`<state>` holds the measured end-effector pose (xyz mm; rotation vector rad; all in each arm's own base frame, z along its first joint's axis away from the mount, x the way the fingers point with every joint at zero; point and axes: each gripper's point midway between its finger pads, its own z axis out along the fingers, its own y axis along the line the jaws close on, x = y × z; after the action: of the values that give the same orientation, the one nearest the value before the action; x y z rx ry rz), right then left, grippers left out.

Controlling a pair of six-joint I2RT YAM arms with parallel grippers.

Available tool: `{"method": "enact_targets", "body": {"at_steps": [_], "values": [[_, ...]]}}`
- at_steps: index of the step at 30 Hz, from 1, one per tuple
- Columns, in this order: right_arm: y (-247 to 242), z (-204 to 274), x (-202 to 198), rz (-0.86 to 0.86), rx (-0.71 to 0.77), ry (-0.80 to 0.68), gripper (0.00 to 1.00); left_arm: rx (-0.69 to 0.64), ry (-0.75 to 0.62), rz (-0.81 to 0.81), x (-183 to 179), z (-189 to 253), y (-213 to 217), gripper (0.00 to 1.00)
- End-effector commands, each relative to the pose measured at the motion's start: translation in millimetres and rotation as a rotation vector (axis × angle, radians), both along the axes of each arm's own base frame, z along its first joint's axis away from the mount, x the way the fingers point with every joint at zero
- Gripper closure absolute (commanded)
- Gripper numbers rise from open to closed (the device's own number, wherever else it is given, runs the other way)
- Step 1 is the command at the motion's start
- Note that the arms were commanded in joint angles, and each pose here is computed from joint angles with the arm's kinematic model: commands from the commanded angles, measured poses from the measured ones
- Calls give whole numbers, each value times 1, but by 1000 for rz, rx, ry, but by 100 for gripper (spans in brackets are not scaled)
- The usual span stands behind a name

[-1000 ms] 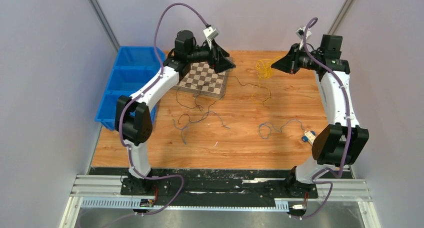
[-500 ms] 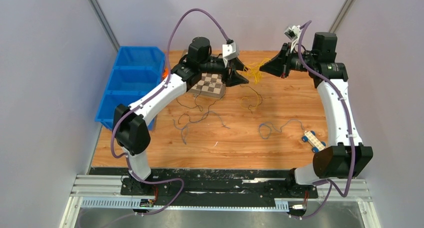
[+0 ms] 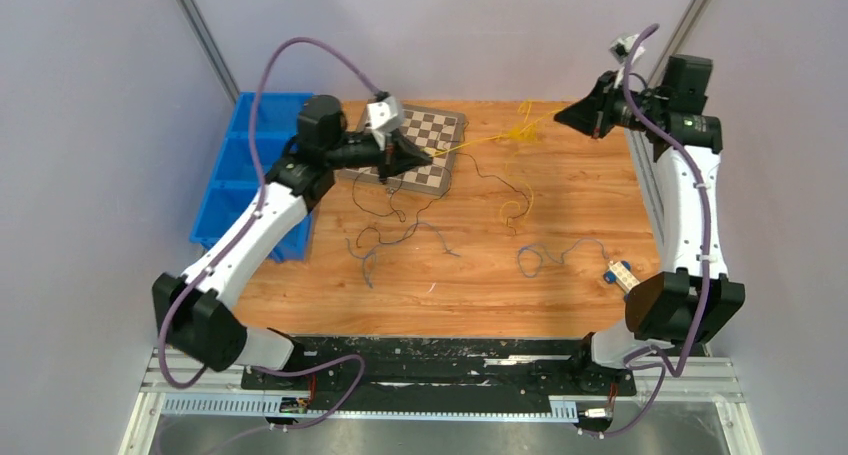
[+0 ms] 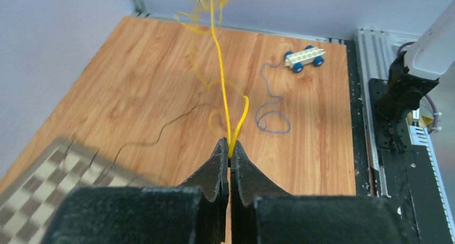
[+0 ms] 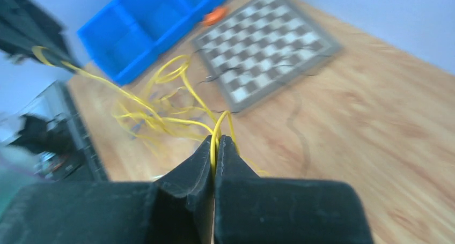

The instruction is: Untangle the cables

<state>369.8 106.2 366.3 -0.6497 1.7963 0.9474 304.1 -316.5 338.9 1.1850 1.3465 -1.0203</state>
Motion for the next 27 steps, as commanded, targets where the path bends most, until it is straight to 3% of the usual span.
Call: {"method": "enact_targets", "body": {"at_steps": [1,8,18,27], "values": [[-69,39,38,-245,-70,-169,100,18,106,123,-7,-12,63,100],[-117,64,53,-391,-75,-221,100,9,124,314,-7,-11,144,100],[-185,74,70,-538,-48,-237,100,108,135,580,-8,-43,259,100],[-213,76,78,-575,25,-214,100,149,173,586,-15,-67,278,100]]}}
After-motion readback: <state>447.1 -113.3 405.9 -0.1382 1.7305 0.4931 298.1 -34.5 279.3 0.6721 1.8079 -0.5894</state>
